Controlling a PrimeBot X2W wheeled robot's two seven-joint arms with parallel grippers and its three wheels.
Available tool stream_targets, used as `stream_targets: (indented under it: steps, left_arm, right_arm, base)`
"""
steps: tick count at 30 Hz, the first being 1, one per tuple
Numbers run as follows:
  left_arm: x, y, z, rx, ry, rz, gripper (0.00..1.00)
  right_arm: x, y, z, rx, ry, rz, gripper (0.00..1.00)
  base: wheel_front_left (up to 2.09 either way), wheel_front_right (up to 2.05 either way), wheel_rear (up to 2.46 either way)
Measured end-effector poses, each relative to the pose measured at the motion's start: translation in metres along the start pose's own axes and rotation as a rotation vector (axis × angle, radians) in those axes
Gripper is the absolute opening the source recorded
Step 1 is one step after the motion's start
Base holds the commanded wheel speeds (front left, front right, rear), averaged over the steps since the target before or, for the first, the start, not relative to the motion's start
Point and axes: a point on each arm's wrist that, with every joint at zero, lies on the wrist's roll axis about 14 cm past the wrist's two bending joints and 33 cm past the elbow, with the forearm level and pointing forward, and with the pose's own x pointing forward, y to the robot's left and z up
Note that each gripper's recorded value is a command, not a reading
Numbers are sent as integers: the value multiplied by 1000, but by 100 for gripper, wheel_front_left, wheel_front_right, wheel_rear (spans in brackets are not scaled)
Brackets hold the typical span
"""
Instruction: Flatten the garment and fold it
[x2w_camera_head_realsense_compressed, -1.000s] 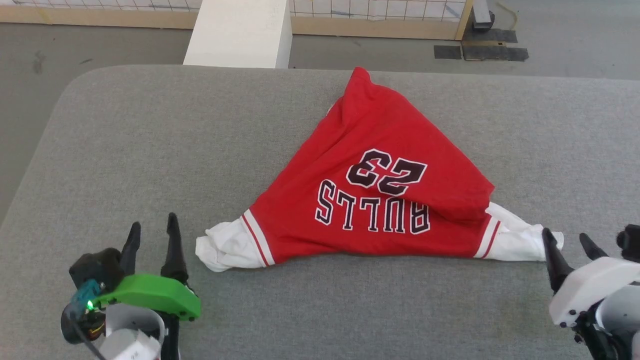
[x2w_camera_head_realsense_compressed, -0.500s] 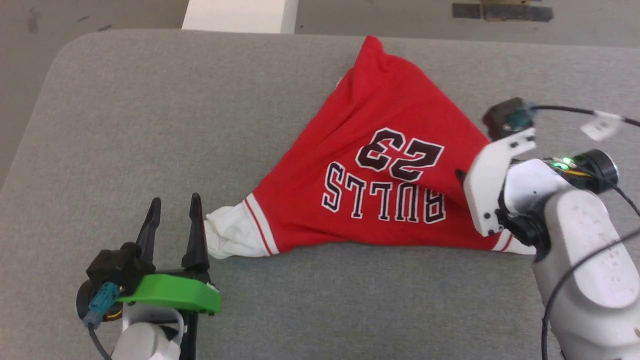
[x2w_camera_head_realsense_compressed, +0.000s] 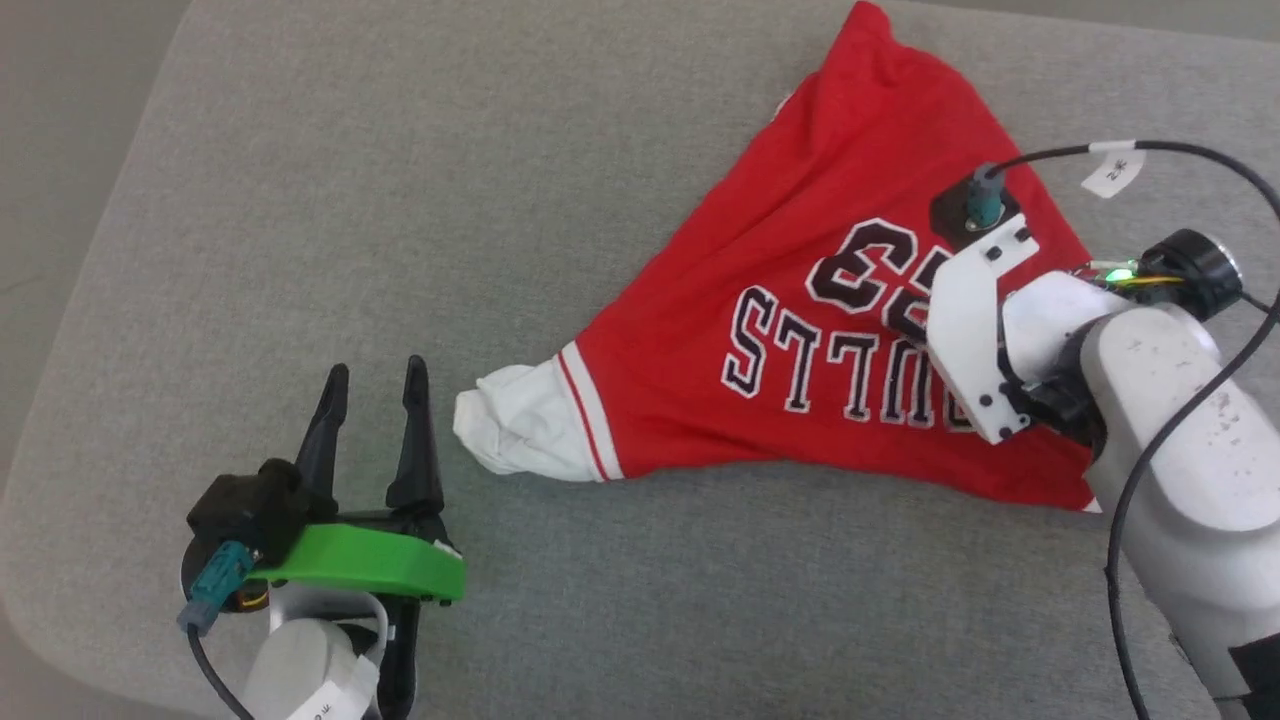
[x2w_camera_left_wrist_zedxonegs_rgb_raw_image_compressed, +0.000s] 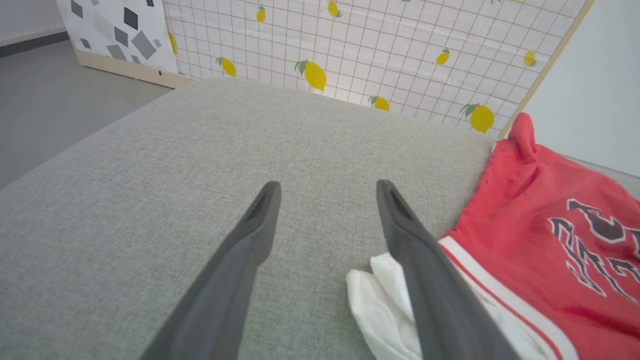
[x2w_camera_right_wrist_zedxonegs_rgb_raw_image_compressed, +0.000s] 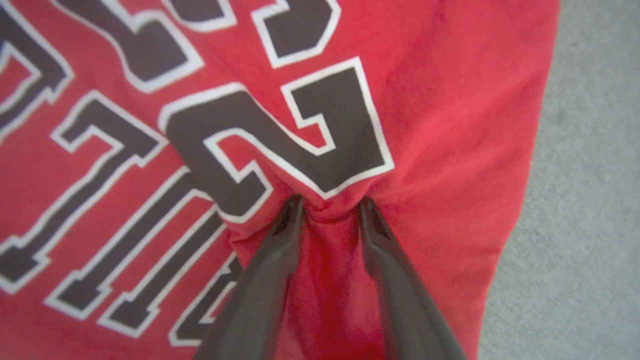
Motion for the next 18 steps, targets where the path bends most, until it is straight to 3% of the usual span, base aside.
stream_targets:
  steps: [5, 13, 14, 18]
  left_arm:
    - [2, 6, -1, 5, 4, 14, 100]
    - [1, 13, -9, 11, 30, 25, 100]
    - [-1, 17, -10, 12, 37, 37, 100]
    - [-4, 17, -7, 6, 31, 35, 100]
  right_arm:
    - [5, -13, 32, 34, -104, -16, 0]
    - [-6, -48, 117, 71, -343, -121, 0]
    - [2, -42, 118, 75, -323, -112, 100]
    - [-5, -36, 127, 102, -383, -90, 100]
  base:
    - [0, 0, 0]
    - [0, 0, 0]
    - [0, 0, 0]
    - [0, 0, 0]
